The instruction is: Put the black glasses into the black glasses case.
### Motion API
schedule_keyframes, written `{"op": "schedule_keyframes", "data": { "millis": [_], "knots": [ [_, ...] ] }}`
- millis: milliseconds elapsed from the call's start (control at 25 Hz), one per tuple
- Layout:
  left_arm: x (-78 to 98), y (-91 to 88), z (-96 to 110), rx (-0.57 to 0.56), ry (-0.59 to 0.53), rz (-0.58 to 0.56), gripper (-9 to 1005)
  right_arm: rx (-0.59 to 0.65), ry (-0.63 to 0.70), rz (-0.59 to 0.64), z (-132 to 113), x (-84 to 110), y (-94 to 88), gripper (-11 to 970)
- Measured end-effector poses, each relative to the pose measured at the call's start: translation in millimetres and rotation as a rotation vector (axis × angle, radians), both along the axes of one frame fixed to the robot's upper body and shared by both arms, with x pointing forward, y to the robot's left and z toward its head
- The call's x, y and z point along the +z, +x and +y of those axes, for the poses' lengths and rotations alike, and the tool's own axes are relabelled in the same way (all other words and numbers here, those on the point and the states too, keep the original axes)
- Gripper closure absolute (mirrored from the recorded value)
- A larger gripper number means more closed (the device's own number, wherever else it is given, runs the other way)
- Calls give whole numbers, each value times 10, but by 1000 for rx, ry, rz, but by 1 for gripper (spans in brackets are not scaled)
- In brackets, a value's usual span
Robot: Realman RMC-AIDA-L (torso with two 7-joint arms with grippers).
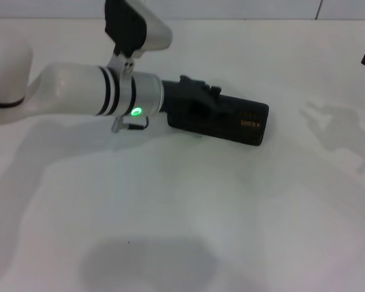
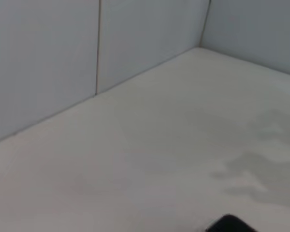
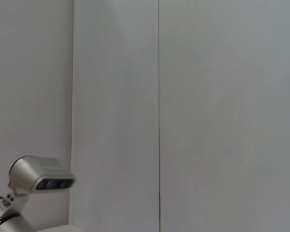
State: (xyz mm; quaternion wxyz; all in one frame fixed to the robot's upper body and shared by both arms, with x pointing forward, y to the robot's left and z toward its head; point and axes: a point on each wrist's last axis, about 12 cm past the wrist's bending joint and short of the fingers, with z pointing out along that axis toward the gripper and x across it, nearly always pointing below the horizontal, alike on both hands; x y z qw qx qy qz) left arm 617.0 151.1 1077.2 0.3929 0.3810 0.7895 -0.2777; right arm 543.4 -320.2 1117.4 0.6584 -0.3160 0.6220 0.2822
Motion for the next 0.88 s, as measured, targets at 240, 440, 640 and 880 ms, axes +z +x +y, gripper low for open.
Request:
{"op": "schedule_keyframes", "data": {
  "millis": [240,440,640,880],
  "knots": [
    [-94,-110,116,18,-42,6,413,32,-4,-6,50,20,16,749],
    [145,-410,286,-146,-317,-166,414,167,-25,-25,192,83,-16,749],
    [330,-806,746,-298,-475,-341,416,338,-38,-37,416,129,-37,697],
    [241,-1050,1134,-303,-500,-322,375,483,-54,24,840,19,43,491]
  ]
}}
